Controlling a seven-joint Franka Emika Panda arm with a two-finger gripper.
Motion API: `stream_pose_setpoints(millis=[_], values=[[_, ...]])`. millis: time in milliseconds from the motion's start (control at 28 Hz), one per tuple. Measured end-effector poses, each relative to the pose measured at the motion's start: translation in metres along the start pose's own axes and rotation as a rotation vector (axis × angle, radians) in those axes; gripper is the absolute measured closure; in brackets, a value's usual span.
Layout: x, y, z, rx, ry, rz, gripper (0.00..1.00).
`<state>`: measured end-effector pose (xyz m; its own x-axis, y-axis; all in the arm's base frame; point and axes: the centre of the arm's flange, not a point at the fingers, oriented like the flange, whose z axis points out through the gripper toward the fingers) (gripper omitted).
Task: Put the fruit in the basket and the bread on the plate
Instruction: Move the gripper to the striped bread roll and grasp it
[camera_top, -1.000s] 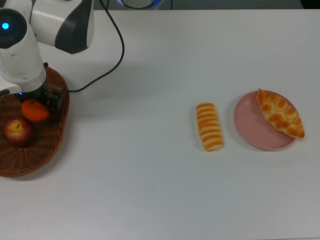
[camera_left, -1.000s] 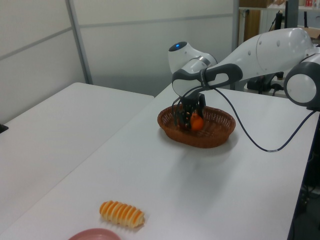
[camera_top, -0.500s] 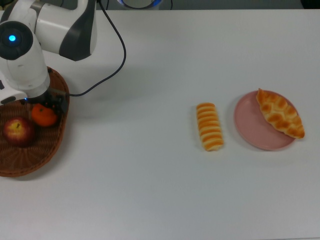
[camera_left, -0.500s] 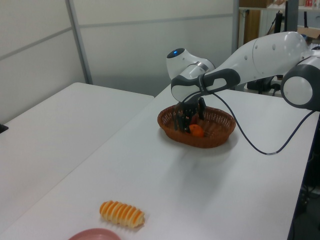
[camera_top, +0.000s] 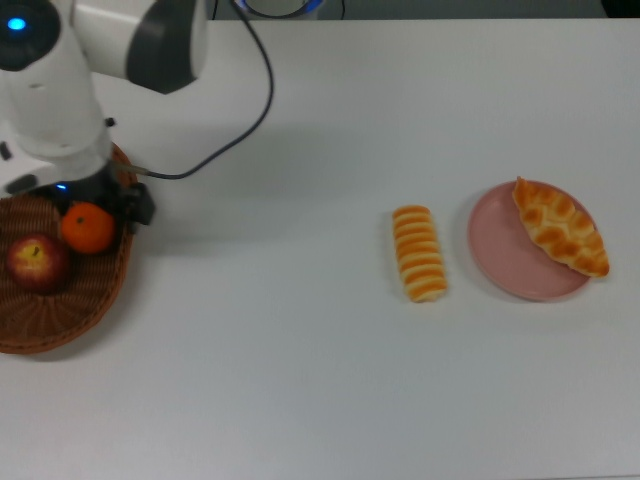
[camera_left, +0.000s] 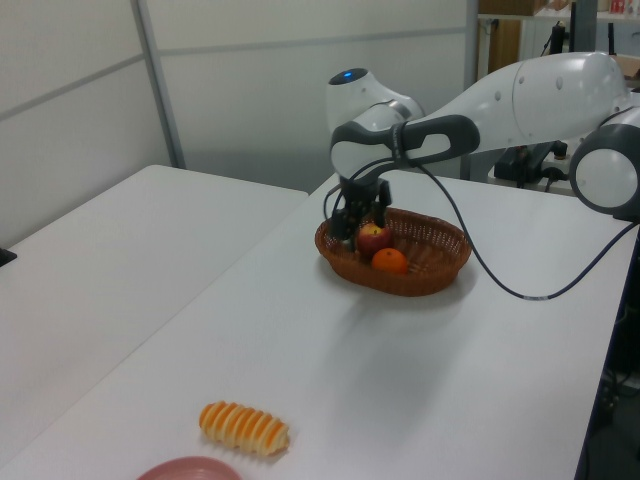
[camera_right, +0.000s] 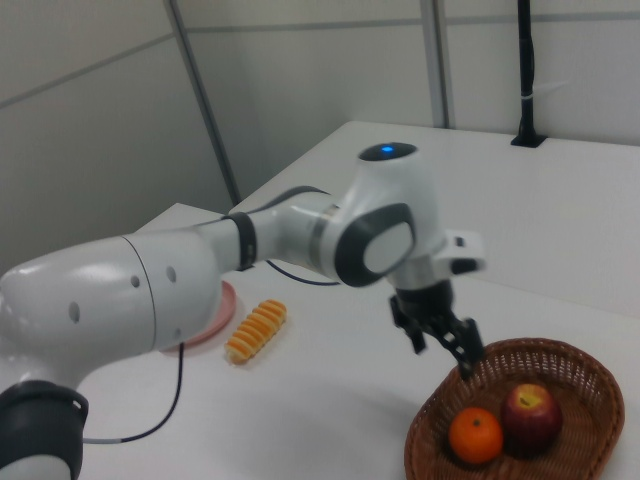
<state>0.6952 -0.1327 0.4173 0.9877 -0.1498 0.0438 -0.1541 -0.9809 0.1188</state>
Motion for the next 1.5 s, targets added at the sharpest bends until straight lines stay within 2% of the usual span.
stream_pose_setpoints(millis=[250, 393, 821, 1071, 1214, 1357, 1500], values=[[-0.007, -0.127, -0.016, 0.016, 0.020, -0.176, 0.00], [-0.017, -0.178, -0.022, 0.035, 0.026, -0.243, 0.00], [-0.065, -0.317, -0.030, 0.050, 0.026, -0.439, 0.00], [-0.099, -0.377, -0.022, 0.046, 0.006, -0.532, 0.00], [-0.118, -0.404, -0.002, 0.035, -0.028, -0.576, 0.00], [-0.127, -0.418, 0.023, -0.007, -0.054, -0.613, 0.00], [-0.128, -0.419, 0.041, -0.042, -0.068, -0.630, 0.02]])
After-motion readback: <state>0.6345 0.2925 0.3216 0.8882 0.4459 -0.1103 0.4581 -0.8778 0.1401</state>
